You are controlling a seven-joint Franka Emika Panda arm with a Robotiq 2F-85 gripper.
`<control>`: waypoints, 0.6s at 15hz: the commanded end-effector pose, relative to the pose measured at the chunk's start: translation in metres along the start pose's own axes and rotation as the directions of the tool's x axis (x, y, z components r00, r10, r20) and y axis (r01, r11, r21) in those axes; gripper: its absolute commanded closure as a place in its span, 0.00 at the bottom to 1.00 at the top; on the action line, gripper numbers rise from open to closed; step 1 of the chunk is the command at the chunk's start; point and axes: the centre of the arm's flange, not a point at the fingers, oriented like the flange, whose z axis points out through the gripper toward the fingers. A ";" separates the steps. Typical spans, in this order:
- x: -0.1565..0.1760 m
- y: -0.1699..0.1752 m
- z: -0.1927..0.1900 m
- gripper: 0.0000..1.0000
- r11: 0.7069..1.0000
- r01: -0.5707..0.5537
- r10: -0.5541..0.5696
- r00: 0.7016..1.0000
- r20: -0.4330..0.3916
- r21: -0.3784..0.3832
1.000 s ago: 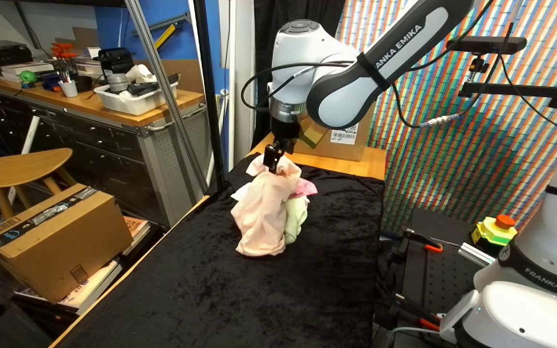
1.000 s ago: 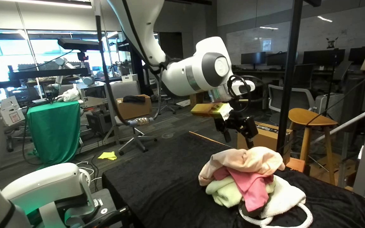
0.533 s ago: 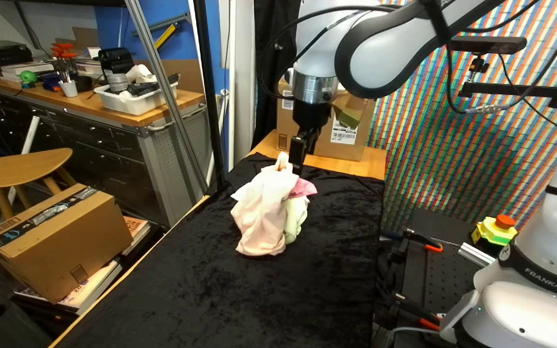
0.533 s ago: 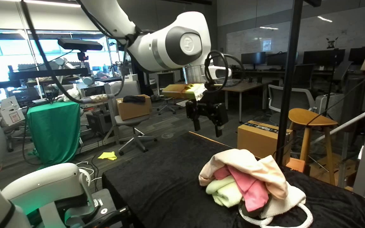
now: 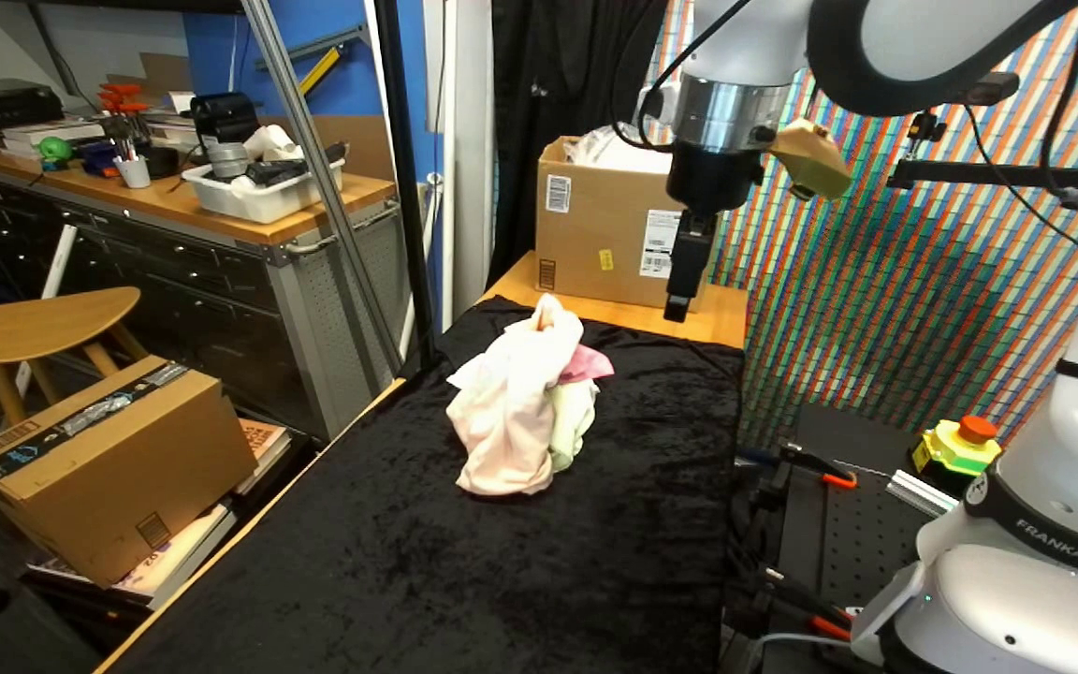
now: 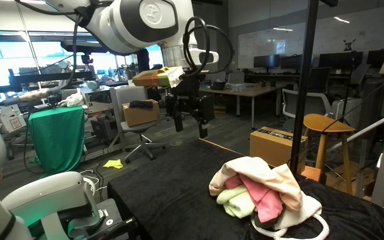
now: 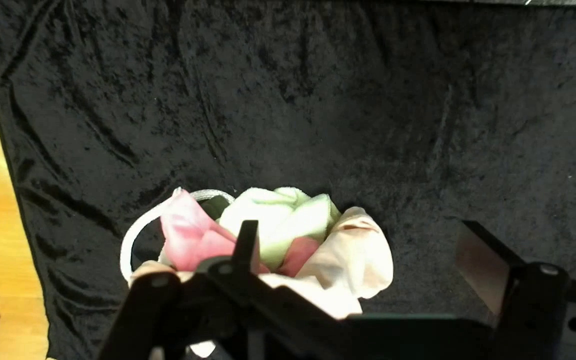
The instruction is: Pick up all the clothes and plush toy, then put them in one place
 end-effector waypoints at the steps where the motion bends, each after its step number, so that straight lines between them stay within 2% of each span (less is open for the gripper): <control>1: -0.047 0.004 -0.022 0.00 0.999 0.035 -0.034 0.999 -0.042 0.027; 6: -0.069 0.016 -0.028 0.00 0.998 0.057 -0.052 0.992 -0.115 0.039; 7: -0.051 0.014 -0.021 0.00 0.999 0.037 -0.036 0.998 -0.060 0.014; 9: -0.058 0.017 -0.024 0.00 0.999 0.040 -0.038 0.996 -0.076 0.017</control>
